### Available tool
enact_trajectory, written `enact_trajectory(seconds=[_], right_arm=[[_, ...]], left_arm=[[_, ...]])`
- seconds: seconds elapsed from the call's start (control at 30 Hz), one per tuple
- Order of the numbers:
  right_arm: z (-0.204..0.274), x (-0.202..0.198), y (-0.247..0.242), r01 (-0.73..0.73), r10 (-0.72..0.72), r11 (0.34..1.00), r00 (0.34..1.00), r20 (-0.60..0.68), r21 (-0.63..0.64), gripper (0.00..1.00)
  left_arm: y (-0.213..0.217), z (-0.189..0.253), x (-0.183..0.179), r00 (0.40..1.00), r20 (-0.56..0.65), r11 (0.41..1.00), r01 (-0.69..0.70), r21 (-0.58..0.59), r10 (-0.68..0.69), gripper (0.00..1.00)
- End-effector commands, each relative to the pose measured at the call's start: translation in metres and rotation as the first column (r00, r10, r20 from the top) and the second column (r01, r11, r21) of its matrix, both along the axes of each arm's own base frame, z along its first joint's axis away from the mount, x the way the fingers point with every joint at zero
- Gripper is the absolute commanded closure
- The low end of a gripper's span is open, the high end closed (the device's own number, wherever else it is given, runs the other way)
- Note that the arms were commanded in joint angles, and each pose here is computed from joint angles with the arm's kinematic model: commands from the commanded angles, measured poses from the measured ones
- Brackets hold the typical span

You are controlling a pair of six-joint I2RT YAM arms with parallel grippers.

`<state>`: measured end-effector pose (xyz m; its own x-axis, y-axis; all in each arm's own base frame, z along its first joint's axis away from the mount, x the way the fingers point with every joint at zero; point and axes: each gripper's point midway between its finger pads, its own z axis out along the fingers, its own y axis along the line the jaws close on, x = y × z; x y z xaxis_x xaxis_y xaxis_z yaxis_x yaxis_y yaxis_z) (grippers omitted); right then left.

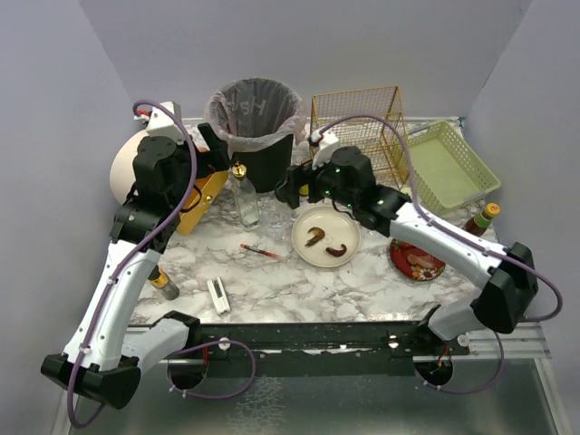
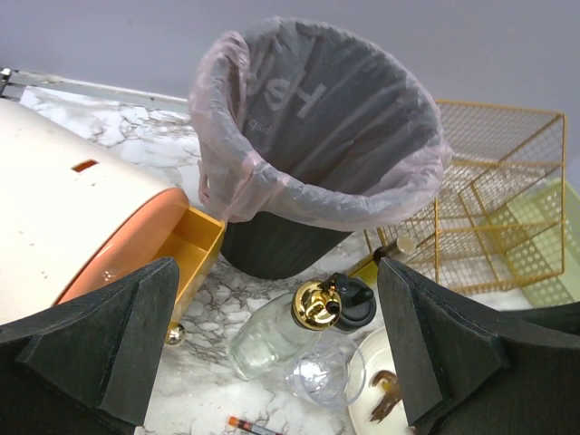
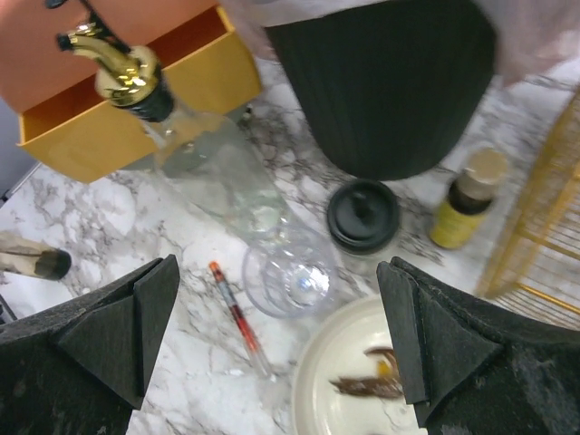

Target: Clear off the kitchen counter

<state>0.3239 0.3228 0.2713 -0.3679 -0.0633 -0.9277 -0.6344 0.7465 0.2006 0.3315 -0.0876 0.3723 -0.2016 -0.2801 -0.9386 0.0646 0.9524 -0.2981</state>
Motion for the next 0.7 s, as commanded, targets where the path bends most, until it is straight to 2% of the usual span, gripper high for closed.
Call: enact_trajectory(seconds=[0.0, 0.2, 0.67], right_arm=[[0.003, 0.008, 0.049, 0.014, -0.021, 0.997, 0.995, 0.102, 0.071, 0.00], [-0.011, 0.004, 0.109, -0.012, -0.001, 0.997, 0.986, 0.167, 0.076, 0.00], [-0.046, 0.032, 0.144, 0.072, -0.086, 0.993, 0.982, 0.166, 0.089, 0.02]], left_arm=[[0.019, 0.012, -0.014, 0.994, -0.009, 0.993, -0.110, -0.053, 0.110, 0.01], [0.021, 0.022, -0.021, 0.995, 0.012, 0.993, -0.103, -0.049, 0.104, 0.01], [0.024, 0.031, -0.030, 0.995, 0.038, 0.995, -0.092, -0.041, 0.093, 0.01]])
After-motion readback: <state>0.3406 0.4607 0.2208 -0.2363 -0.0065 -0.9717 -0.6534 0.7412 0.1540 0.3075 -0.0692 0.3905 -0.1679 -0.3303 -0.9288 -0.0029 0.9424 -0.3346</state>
